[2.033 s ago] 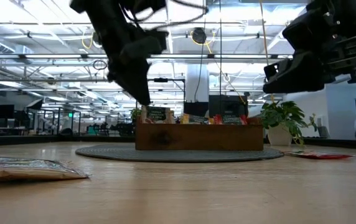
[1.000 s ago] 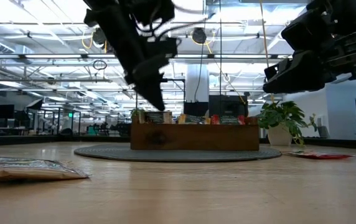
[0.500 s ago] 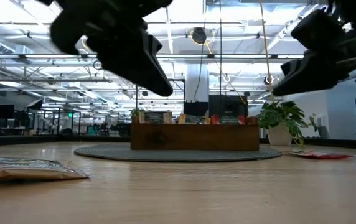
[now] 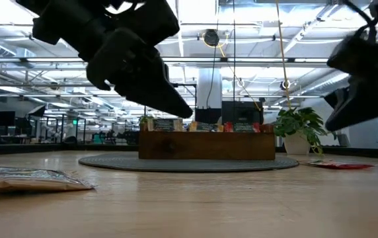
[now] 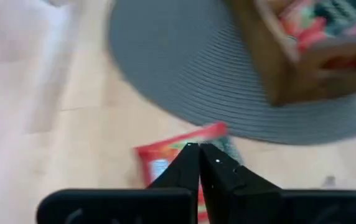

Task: Pick & Place Tea
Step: Put the top red tea sachet into the right section of the wooden organizer

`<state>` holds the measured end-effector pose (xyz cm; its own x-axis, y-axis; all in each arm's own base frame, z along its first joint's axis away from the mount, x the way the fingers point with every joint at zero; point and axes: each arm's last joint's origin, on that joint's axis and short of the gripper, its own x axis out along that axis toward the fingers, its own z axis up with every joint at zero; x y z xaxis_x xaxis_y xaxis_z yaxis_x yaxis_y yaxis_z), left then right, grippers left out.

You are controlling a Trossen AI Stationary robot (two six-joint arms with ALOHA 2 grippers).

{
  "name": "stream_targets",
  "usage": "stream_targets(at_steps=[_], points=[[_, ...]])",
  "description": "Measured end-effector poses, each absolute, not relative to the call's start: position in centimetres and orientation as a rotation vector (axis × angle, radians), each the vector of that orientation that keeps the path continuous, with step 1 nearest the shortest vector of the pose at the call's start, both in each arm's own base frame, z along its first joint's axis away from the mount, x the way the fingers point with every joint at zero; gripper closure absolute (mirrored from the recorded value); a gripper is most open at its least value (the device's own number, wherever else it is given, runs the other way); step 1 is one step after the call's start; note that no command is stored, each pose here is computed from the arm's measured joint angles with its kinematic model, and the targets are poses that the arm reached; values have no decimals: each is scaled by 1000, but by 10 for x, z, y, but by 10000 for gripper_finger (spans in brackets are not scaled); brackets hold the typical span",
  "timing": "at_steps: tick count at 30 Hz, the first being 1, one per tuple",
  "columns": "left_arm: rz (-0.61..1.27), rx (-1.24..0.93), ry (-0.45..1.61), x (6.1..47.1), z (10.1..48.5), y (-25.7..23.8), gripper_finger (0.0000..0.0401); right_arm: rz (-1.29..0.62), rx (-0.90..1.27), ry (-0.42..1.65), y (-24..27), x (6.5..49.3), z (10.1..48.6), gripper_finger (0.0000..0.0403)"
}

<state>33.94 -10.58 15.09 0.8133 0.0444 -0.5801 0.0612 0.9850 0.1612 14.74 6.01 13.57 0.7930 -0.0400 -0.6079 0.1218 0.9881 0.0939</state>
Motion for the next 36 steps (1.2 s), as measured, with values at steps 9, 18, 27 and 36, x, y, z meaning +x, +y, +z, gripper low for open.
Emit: stream_targets(at_steps=[9,18,27,36], points=[[2,132,579,342,154,-105,375,-105,166,714,62,148,125,399],[1,130,572,343,155,-105,375,-151,297,828,66,152,105,399],[-50,99,579,341,155,-112,375,-47,441,705,87,174,92,399],[-105,76,574,341,155,-115,375,12,449,607,105,204,84,399]])
